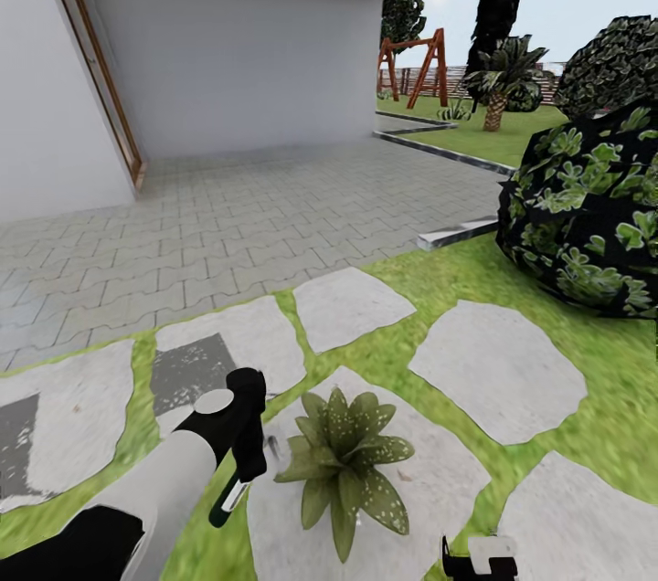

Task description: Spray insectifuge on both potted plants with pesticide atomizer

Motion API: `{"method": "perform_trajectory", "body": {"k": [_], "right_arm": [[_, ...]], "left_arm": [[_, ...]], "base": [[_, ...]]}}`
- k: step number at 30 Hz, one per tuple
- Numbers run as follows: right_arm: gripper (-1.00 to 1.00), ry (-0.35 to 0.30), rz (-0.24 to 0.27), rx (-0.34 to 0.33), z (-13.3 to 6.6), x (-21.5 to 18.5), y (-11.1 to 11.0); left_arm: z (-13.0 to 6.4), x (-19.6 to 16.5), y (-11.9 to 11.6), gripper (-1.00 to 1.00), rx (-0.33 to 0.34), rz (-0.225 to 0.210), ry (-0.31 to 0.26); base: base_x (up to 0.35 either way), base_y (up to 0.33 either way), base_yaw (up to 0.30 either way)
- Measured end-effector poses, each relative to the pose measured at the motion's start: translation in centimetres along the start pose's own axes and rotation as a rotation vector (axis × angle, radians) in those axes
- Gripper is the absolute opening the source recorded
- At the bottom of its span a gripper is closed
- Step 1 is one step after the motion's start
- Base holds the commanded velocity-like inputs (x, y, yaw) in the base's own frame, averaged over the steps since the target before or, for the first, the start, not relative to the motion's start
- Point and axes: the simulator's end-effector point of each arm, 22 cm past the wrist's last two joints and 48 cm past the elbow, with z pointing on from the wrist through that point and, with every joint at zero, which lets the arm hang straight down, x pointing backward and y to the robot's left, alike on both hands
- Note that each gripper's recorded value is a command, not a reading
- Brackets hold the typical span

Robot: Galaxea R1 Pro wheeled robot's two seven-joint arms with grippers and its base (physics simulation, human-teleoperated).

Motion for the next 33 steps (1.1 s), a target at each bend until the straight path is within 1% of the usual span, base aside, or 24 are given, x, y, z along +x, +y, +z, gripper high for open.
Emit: {"method": "perform_trajectory", "body": {"k": [3, 9, 13, 18, 24, 28, 31, 33], "right_arm": [[1.0, 0.0, 0.0, -0.001, 0.0, 0.0, 0.0], [1.0, 0.0, 0.0, -0.001, 0.0, 0.0, 0.0], [1.0, -0.001, 0.001, 0.0, 0.0, 0.0, 0.0], [1.0, -0.002, 0.001, 0.0, 0.0, -0.1, 0.0], [1.0, -0.001, 0.001, 0.0, 0.0, 0.0, 0.0], [1.0, 0.0, 0.001, -0.001, 0.0, 0.0, 0.0], [1.0, -0.001, 0.0, 0.0, 0.0, 0.0, 0.0], [1.0, 0.0, -0.002, -0.001, 0.0, 0.0, -0.1]], "left_arm": [[-0.1, -0.1, 0.1, -1.0, -0.003, -0.001, -0.001], [-0.1, 0.0, 0.1, -1.0, -0.005, -0.002, -0.001], [0.1, -0.1, -0.2, -1.0, 0.001, 0.0, 0.001], [0.4, -0.1, -0.5, -1.0, 0.011, 0.0, 0.006], [3.6, 1.5, -3.3, -1.0, 0.073, 0.004, 0.049], [4.8, 2.1, -4.4, -1.0, 0.095, 0.005, 0.06], [4.6, 1.7, -4.4, -1.0, 0.094, 0.0, 0.04], [5.0, 1.7, -3.2, -1.0, 0.04, -0.002, 0.037]], "base": [[-0.317, -0.043, 0.0], [-0.288, 0.071, 0.0], [0.016, -0.008, 0.0], [0.191, -0.153, 0.0], [0.028, -0.019, 0.0], [0.001, 0.0, 0.0], [0.0, -0.053, 0.0], [0.0, -0.174, 0.0]]}}
